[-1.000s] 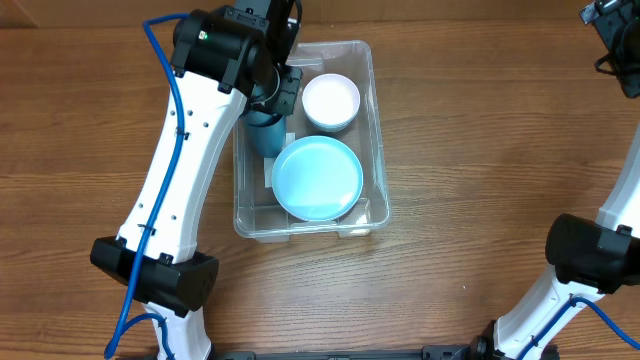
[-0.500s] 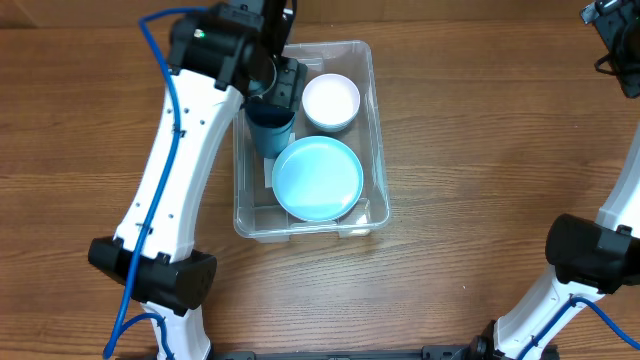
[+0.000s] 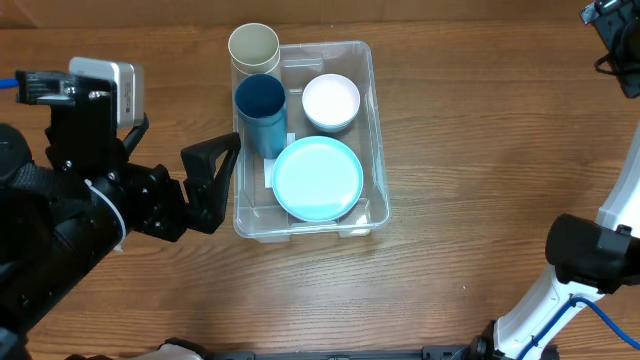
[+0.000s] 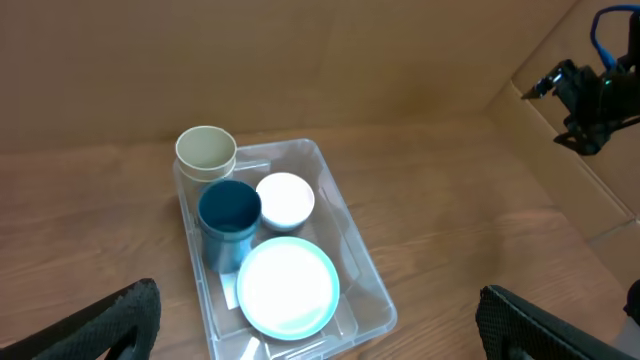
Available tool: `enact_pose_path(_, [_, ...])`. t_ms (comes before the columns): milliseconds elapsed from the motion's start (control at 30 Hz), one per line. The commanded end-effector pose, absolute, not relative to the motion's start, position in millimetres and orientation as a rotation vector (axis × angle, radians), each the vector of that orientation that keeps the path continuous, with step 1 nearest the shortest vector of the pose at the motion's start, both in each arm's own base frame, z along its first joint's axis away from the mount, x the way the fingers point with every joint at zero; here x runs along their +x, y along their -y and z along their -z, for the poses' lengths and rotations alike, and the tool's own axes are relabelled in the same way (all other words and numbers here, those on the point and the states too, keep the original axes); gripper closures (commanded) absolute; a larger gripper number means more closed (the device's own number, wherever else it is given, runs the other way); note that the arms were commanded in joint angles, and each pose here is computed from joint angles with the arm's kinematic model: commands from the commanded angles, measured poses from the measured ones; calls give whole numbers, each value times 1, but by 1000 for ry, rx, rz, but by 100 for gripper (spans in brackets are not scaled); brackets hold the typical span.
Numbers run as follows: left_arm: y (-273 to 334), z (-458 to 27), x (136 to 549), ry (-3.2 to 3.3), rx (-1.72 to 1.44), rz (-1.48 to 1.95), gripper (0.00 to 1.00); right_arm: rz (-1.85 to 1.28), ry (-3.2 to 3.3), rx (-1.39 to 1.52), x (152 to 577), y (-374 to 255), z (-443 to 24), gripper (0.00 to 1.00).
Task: Pack container
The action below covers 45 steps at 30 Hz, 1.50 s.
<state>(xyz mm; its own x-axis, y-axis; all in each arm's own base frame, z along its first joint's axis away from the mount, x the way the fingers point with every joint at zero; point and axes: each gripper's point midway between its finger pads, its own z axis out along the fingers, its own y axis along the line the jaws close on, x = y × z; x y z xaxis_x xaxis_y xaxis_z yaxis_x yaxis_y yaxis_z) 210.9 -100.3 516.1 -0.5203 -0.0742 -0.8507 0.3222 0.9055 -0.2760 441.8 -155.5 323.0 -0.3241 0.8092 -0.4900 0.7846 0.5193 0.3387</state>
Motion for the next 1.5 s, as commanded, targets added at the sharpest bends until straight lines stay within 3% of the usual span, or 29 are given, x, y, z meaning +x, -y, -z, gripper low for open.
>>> enact_pose_path(0, [89,-522,198,-2017,234,423,0,-57,-2125,1289,441,155,-329,0])
enact_pose_path(367, [23,-453,186,-1871,-54,218,0,-57,-2125,1289,441,155,-329,0])
enact_pose_path(467, [19,-408,201,-1692,-61,218,0,-57,-2125,1289,441,155,-329,0])
enact_pose_path(733, [33,-285,225,-1404,83,274,0,-57,-2125,1289,441,155,-329,0])
enact_pose_path(1133, [41,-171,241,-1542,368,32,0,-57,-2125,1289,441,155,-329,0])
enact_pose_path(1467, [40,-163,241,-1559,432,-36,0,-57,-2125,1289,441,155,-329,0])
